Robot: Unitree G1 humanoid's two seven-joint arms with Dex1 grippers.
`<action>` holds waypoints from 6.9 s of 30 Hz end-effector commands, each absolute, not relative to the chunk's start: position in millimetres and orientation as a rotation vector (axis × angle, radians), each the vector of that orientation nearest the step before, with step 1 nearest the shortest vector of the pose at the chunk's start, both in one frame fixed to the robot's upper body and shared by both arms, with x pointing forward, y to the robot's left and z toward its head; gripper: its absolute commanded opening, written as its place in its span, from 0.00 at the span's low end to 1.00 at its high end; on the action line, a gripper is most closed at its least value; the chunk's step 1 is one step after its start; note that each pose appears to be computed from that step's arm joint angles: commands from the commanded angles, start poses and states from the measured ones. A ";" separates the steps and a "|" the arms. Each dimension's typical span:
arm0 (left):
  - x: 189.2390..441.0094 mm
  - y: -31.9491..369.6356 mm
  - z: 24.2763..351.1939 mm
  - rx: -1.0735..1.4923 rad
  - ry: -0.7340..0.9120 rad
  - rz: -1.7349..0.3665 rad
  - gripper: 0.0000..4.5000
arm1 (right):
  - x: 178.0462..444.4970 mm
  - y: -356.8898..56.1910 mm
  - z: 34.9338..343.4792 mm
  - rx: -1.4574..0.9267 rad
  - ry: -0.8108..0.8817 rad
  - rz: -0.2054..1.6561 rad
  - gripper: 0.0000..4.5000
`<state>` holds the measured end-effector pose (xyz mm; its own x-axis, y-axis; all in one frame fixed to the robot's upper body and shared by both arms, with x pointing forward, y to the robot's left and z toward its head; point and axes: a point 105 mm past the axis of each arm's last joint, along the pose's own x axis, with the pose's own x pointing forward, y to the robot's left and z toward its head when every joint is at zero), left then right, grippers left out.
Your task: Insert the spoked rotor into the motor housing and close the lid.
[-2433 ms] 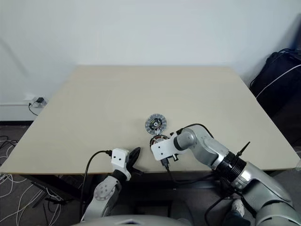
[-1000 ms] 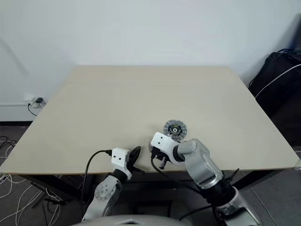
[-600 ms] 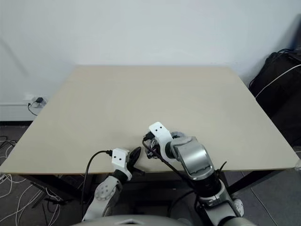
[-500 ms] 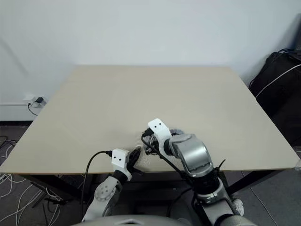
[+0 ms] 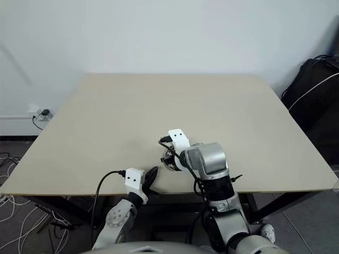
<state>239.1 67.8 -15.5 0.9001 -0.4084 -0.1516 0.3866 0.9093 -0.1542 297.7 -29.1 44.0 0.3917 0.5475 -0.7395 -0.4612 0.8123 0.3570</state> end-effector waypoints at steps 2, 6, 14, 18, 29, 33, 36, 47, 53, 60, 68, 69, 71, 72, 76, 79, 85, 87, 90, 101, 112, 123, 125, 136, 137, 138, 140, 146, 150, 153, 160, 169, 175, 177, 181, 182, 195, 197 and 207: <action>242.9 65.1 -5.4 -0.136 0.141 -0.413 0.00 | 311.2 -33.1 33.5 0.184 0.968 0.540 0.02; 242.6 65.2 -5.7 -0.137 0.143 -0.412 0.00 | 309.7 -20.4 32.9 0.270 0.972 0.577 0.39; 241.8 65.4 -6.4 -0.136 0.147 -0.414 0.00 | 293.4 7.9 61.0 0.444 0.941 0.759 0.59; 242.0 64.6 -6.2 -0.134 0.147 -0.422 0.00 | 288.8 16.4 84.2 0.541 0.872 0.839 0.59; 241.8 66.2 -6.6 -0.121 0.150 -0.434 0.00 | 290.8 0.2 161.3 0.602 0.308 0.972 0.59; 241.5 66.7 -7.0 -0.117 0.153 -0.440 0.00 | 288.0 -16.0 170.7 0.460 0.095 0.897 0.59; 241.3 65.9 -7.5 -0.114 0.157 -0.453 0.00 | 291.5 -34.1 168.1 0.239 -0.053 0.790 0.59; 241.4 62.4 -8.0 -0.109 0.168 -0.488 0.00 | 281.1 -86.7 126.3 -0.046 -0.196 0.523 0.59; 241.9 59.2 -8.1 -0.108 0.174 -0.509 0.00 | 304.7 -137.5 95.2 -0.006 -0.022 0.191 0.59; 242.2 60.3 -8.2 -0.108 0.176 -0.504 0.00 | 317.1 -170.8 68.4 0.060 0.144 -0.061 0.24; 243.2 61.8 -8.3 -0.107 0.178 -0.496 0.00 | 330.4 -171.0 36.0 0.035 0.310 -0.057 0.01; 243.5 61.8 -8.2 -0.107 0.177 -0.496 0.00 | 332.6 -168.9 31.8 0.032 0.327 -0.043 0.01; 243.9 61.9 -8.1 -0.107 0.177 -0.495 0.00 | 337.7 -162.9 27.2 0.016 0.334 -0.001 0.01; 243.9 61.8 -8.2 -0.107 0.177 -0.495 0.00 | 340.3 -159.9 26.3 0.004 0.329 0.022 0.01; 242.3 60.8 -7.7 -0.108 0.177 -0.494 0.00 | 352.1 -142.3 28.1 0.013 0.281 0.152 0.01; 241.3 61.5 -6.9 -0.109 0.177 -0.488 0.00 | 355.5 -128.1 33.2 0.045 0.239 0.269 0.01; 240.6 64.2 -5.4 -0.111 0.176 -0.476 0.00 | 346.4 -99.0 44.2 0.117 0.201 0.535 0.01; 240.7 64.6 -4.8 -0.111 0.176 -0.474 0.00 | 341.9 -92.3 46.5 0.120 0.202 0.596 0.01; 241.1 64.9 -4.3 -0.112 0.177 -0.473 0.00 | 336.6 -84.1 48.8 0.109 0.200 0.651 0.01; 242.3 64.2 -4.5 -0.109 0.182 -0.478 0.00 | 324.7 -61.7 40.0 0.121 0.229 0.701 0.01; 242.6 65.7 -4.8 -0.107 0.182 -0.469 0.00 | 317.8 -40.8 19.2 0.115 0.304 0.738 0.01; 241.1 67.5 -6.5 -0.108 0.184 -0.455 0.00 | 306.8 -38.8 -5.4 -0.012 0.423 0.774 0.01; 240.4 67.4 -7.0 -0.109 0.186 -0.454 0.00 | 308.5 -37.9 9.3 0.016 0.368 0.784 0.01; 239.5 66.5 -7.9 -0.110 0.186 -0.459 0.00 | 280.7 -54.2 63.7 0.012 0.109 0.879 0.01; 239.5 66.4 -8.2 -0.111 0.186 -0.460 0.00 | 276.1 -57.1 64.3 0.000 0.103 0.888 0.01; 239.4 66.3 -8.4 -0.111 0.187 -0.461 0.00 | 271.9 -59.5 64.2 -0.012 0.098 0.896 0.01; 239.2 66.0 -9.0 -0.112 0.188 -0.464 0.00 | 264.3 -65.1 61.8 -0.014 0.104 0.898 0.01; 239.4 64.8 -12.0 -0.114 0.195 -0.473 0.00 | 258.5 -87.3 50.5 -0.004 0.144 0.811 0.01; 239.8 64.8 -12.8 -0.115 0.196 -0.474 0.00 | 253.9 -93.3 43.7 -0.002 0.173 0.790 0.01; 239.3 64.4 -13.2 -0.116 0.196 -0.475 0.00 | 252.7 -94.8 42.3 0.010 0.179 0.778 0.01; 238.5 64.0 -15.5 -0.116 0.199 -0.472 0.00 | 250.6 -92.6 42.2 0.023 0.185 0.782 0.01; 239.4 66.3 -14.9 -0.116 0.196 -0.468 0.00 | 251.3 -95.0 37.0 0.033 0.201 0.783 0.01; 240.5 65.6 -11.4 -0.117 0.189 -0.467 0.00 | 250.2 -94.7 34.5 0.044 0.212 0.788 0.01; 240.6 65.1 -10.5 -0.118 0.188 -0.467 0.00 | 250.0 -94.6 34.0 0.046 0.214 0.789 0.01; 240.9 64.5 -9.4 -0.118 0.186 -0.467 0.00 | 249.6 -93.6 35.1 0.050 0.216 0.790 0.01; 240.9 64.4 -9.3 -0.118 0.186 -0.467 0.00 | 249.4 -93.1 35.8 0.051 0.215 0.791 0.01; 240.0 63.7 -7.5 -0.119 0.182 -0.466 0.00 | 247.3 -84.2 44.5 0.056 0.220 0.799 0.01; 240.0 63.9 -7.1 -0.119 0.182 -0.466 0.00 | 246.7 -82.4 46.1 0.058 0.221 0.800 0.01; 240.8 64.3 -6.3 -0.119 0.181 -0.467 0.00 | 246.3 -83.2 47.1 0.055 0.231 0.800 0.01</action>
